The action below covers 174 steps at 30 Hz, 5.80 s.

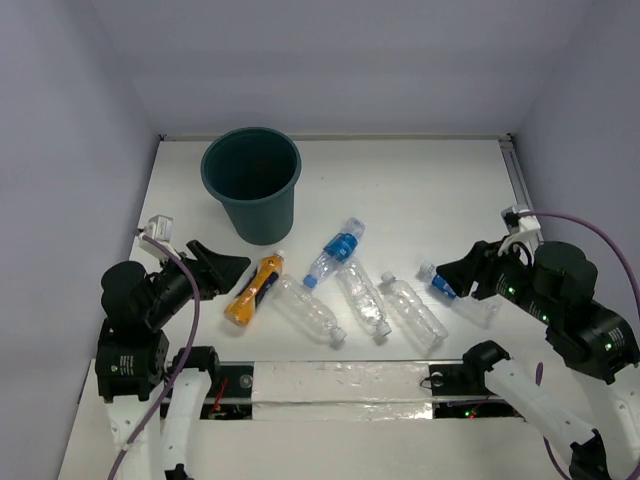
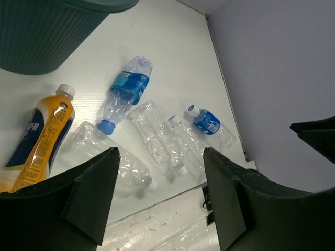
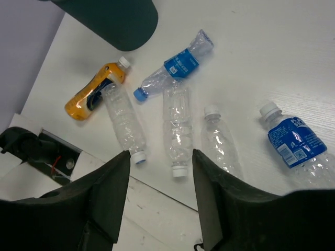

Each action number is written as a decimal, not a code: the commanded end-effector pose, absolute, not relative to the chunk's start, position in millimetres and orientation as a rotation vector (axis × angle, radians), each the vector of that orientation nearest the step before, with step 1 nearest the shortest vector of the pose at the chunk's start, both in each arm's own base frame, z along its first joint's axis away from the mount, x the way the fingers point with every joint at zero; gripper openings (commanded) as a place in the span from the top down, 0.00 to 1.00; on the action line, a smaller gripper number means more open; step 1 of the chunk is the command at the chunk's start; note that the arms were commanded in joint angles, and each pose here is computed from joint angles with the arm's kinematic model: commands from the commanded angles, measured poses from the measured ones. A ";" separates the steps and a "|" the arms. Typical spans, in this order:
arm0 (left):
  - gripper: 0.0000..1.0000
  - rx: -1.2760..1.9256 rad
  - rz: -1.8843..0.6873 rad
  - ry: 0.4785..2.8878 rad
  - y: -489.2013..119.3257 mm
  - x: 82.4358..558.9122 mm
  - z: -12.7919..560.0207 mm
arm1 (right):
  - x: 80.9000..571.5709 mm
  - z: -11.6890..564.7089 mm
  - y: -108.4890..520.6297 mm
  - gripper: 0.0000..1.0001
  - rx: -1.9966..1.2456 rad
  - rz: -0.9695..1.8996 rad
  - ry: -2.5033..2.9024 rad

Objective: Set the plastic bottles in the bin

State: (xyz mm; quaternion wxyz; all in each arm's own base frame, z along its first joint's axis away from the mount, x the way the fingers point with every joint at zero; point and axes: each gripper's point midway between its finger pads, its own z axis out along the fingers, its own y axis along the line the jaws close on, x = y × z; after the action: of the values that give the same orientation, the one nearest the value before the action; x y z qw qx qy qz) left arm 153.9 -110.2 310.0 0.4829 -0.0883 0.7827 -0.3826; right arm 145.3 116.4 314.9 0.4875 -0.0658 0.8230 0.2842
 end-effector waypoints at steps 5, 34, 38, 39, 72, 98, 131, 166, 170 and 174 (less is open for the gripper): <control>0.60 -0.189 -0.944 1.983 -113.9 155.8 286.2 | 144.3 308.4 140.5 0.93 -0.234 0.825 2.007; 0.32 -0.213 -0.206 2.569 -140.2 231.7 110.6 | 141.7 248.3 282.2 0.67 -0.609 1.090 2.059; 0.31 -0.185 -0.140 2.586 -142.1 244.9 98.1 | 138.6 234.4 291.2 0.49 -0.620 1.093 2.078; 0.31 -0.186 -0.131 2.570 -141.7 248.9 99.9 | 139.9 232.5 292.0 0.48 -0.614 1.090 2.081; 0.34 -0.279 -0.031 2.659 -122.1 221.5 51.2 | 166.8 144.0 376.2 0.12 -0.750 0.930 2.231; 0.79 -0.352 -0.577 2.224 -129.9 199.5 286.4 | 172.2 66.4 398.9 0.19 -1.067 0.737 2.379; 0.08 -0.432 -0.332 1.591 -66.9 405.6 462.2 | 291.7 528.0 370.1 0.42 -0.197 1.078 1.517; 0.21 0.138 -0.566 2.255 -273.7 285.1 178.7 | 305.9 345.2 257.3 0.86 0.014 0.709 1.798; 0.18 0.208 -0.486 2.309 -306.4 317.6 148.2 | 240.7 276.9 215.6 0.87 0.048 0.771 1.943; 0.17 0.249 -0.403 2.348 -326.4 344.8 121.6 | 204.4 228.1 201.0 0.82 0.005 0.800 2.055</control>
State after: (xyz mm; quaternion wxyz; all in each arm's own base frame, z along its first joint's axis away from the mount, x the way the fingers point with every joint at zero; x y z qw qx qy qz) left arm 318.9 -308.6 109.9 0.3322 0.0791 0.9254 -0.1646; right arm 228.4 202.3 286.1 0.5285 0.0170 0.7792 0.3364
